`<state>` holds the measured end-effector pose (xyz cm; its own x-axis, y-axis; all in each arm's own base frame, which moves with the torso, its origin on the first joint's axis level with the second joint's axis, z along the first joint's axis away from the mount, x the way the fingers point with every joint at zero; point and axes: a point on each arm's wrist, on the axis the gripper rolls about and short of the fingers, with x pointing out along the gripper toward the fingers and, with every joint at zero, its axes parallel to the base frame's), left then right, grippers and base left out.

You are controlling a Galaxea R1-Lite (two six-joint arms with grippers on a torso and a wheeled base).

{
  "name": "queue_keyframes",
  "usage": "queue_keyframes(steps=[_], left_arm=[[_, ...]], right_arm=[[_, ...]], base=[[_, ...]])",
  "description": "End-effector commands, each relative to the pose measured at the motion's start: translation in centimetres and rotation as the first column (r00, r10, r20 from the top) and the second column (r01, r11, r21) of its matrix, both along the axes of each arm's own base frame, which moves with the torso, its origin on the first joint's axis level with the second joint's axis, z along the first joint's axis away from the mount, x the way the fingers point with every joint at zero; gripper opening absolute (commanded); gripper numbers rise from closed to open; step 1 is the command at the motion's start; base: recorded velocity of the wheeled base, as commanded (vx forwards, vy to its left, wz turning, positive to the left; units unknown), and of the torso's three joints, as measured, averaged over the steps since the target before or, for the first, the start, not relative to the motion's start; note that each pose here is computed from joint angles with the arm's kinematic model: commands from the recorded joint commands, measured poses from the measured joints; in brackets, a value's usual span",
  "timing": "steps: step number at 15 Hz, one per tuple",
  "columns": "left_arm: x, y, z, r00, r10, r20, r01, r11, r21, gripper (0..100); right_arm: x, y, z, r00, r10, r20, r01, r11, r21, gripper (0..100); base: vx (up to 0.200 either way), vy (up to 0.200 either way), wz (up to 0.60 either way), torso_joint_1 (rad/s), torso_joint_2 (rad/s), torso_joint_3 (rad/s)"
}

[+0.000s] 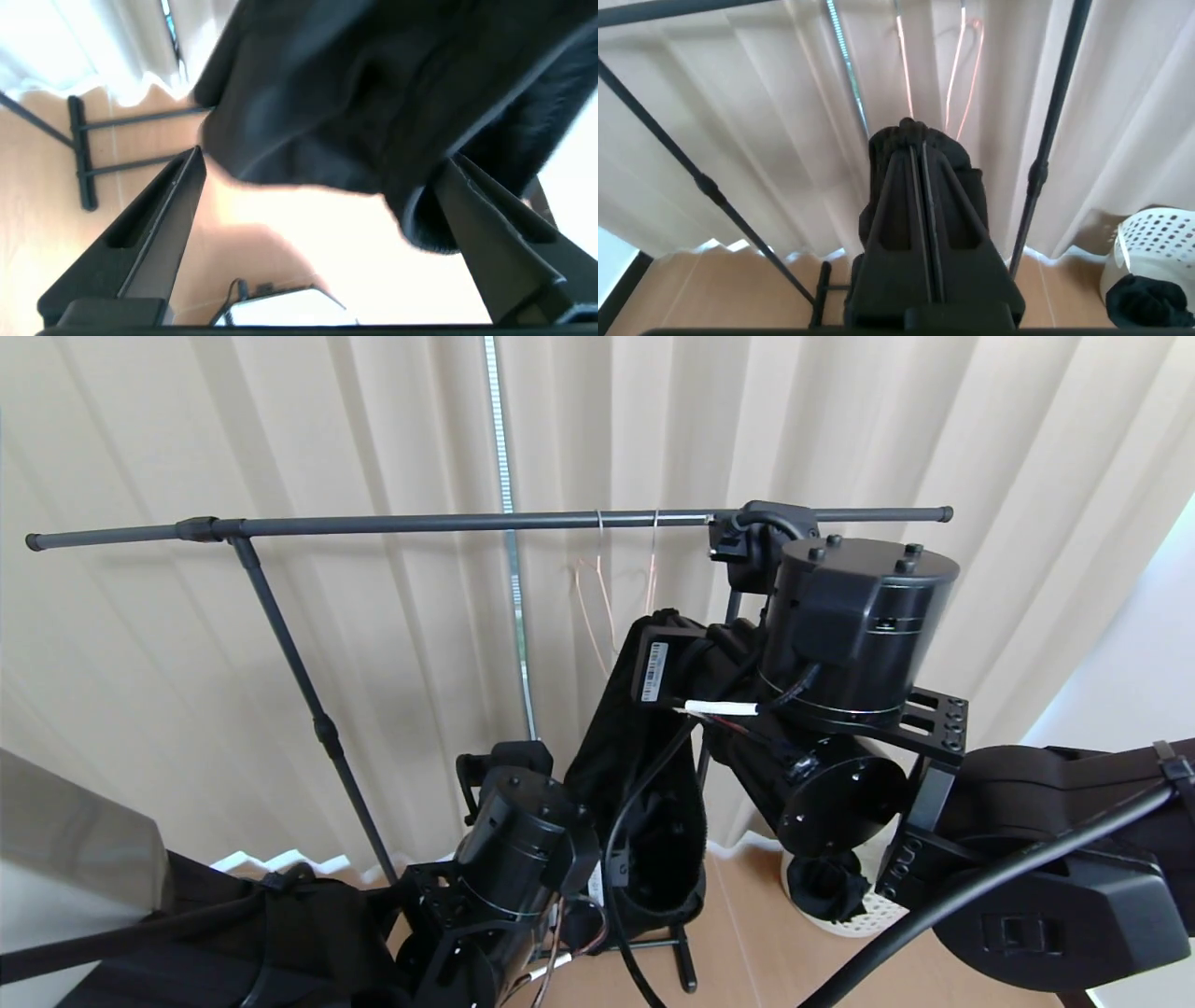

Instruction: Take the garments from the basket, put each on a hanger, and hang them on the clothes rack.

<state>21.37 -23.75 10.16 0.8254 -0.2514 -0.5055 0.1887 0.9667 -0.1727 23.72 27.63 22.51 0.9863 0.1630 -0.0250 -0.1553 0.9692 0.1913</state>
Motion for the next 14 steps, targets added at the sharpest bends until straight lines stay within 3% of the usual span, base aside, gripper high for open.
queue_keyframes(steps=[1, 7, 14], left_arm=[[0.1, -0.2, -1.0, 1.000, -0.001, -0.020, 0.001, 1.000, 0.024, 100], [-0.1, -0.7, -2.4, 0.999, -0.015, -0.050, 0.018, 0.998, 0.059, 100], [-0.6, -1.1, -2.5, 0.998, -0.032, -0.048, 0.035, 0.998, 0.050, 100]], right_arm=[[0.0, -0.4, 0.5, 1.000, -0.006, 0.009, 0.006, 1.000, 0.013, 0], [0.1, -0.9, 1.0, 1.000, -0.013, 0.019, 0.012, 0.999, 0.031, 0], [-0.7, 0.7, 0.3, 0.999, 0.032, 0.024, -0.033, 0.999, 0.041, 0]], base=[[0.000, 0.000, 0.00, 0.000, 0.00, 0.000], [0.000, 0.000, 0.00, 0.000, 0.00, 0.000], [0.000, 0.000, 0.00, 0.000, 0.00, 0.000]])
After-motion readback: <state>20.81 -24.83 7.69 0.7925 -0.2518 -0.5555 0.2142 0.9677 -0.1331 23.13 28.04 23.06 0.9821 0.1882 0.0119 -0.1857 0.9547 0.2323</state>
